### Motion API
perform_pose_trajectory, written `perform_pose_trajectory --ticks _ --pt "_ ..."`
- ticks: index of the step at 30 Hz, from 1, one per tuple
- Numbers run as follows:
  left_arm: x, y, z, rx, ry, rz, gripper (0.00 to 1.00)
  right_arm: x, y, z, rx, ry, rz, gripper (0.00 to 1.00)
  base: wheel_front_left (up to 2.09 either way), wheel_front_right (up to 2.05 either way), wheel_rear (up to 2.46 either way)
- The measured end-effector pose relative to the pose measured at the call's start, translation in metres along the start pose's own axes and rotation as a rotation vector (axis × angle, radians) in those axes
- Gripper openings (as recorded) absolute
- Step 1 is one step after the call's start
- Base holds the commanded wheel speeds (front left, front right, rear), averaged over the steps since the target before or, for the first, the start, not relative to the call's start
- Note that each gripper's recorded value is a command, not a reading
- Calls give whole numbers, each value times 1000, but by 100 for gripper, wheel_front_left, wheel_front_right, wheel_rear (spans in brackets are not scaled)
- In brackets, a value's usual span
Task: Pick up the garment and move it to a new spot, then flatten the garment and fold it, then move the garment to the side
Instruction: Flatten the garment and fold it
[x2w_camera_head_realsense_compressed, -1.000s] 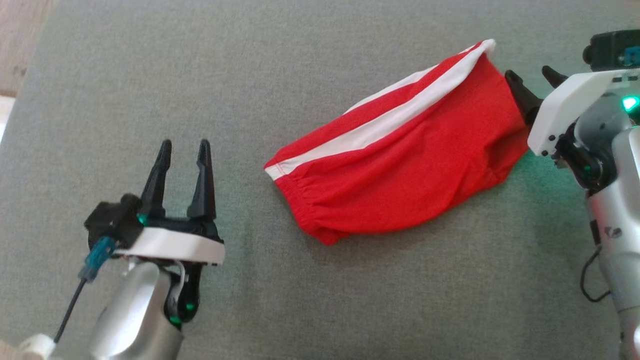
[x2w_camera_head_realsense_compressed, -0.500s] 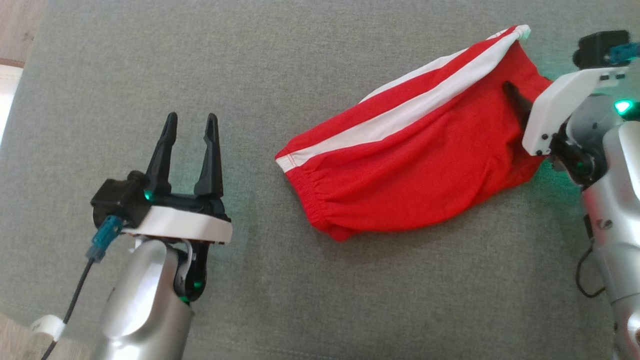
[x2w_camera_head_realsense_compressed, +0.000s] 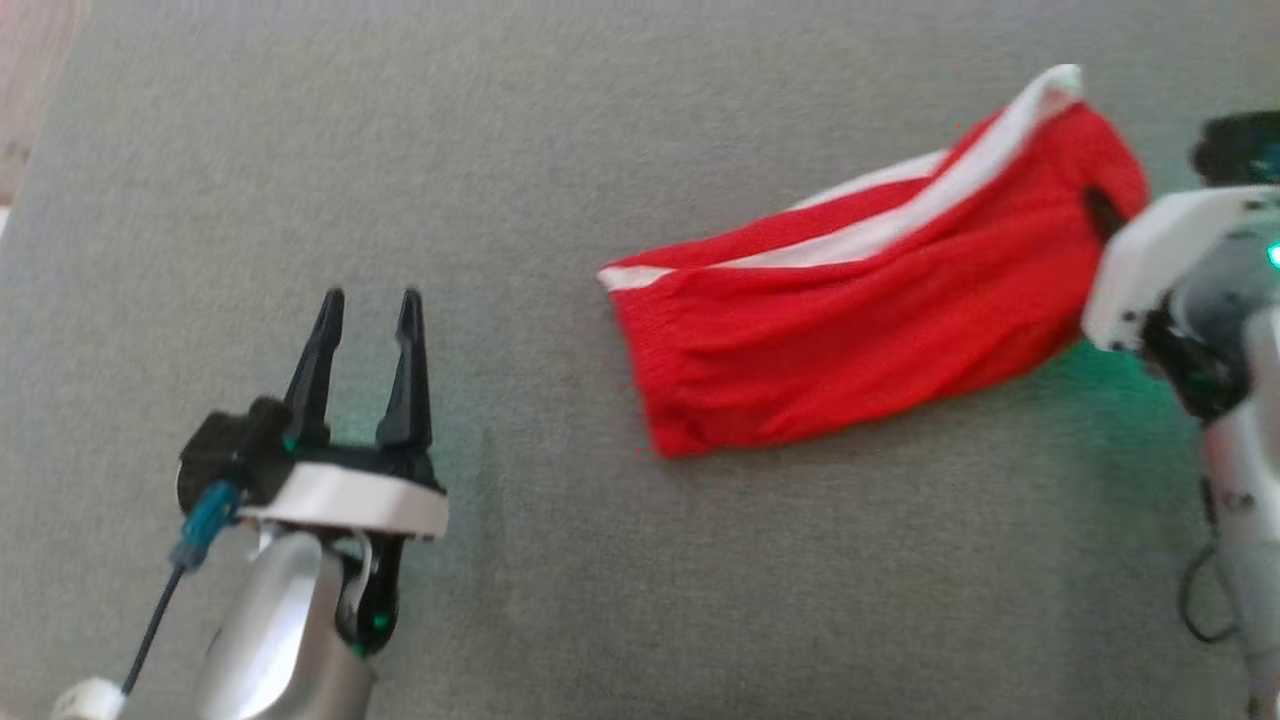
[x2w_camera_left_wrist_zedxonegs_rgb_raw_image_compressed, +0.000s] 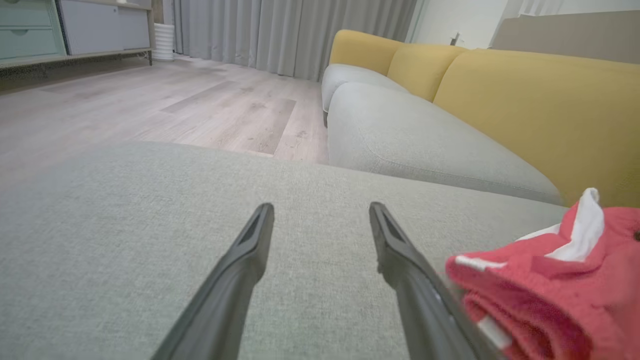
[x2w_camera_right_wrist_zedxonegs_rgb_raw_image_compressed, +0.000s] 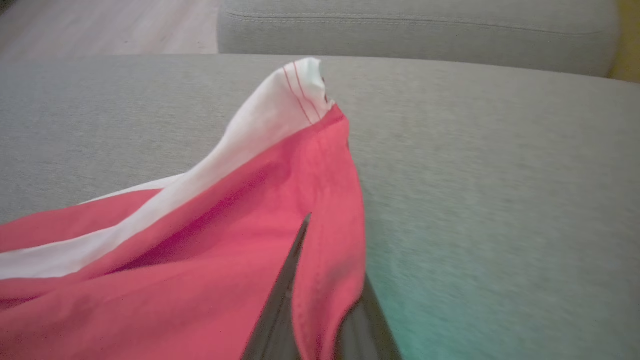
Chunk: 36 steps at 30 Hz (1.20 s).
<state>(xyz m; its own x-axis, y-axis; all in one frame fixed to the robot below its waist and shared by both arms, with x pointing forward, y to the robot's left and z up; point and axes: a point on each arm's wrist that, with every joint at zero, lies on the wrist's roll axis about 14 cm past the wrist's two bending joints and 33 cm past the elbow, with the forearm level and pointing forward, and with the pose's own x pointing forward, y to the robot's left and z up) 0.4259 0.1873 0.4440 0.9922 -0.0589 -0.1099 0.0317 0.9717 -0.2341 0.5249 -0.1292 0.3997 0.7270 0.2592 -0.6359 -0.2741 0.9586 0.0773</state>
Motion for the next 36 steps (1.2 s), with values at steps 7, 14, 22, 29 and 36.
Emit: perform_pose_trajectory --ticks 7,14,22,29,36 --pt "-11 -14 3 -3 -9 -40 100 -65 -75 6 -36 -82 -251 0 0 0 0" --pt "-16 -26 10 1 -28 -78 100 -88 -55 15 -110 -125 -263 0 0 0 0" --pt "-24 -19 9 6 -23 -63 100 -70 71 20 -287 -134 32 0 0 0 0" --pt "-27 -13 7 -3 -16 -43 100 -49 149 -8 -358 -32 232 0 0 0 0" --pt "-29 -11 8 -8 -19 -36 100 -49 179 -14 -234 -28 362 100 0 0 0"
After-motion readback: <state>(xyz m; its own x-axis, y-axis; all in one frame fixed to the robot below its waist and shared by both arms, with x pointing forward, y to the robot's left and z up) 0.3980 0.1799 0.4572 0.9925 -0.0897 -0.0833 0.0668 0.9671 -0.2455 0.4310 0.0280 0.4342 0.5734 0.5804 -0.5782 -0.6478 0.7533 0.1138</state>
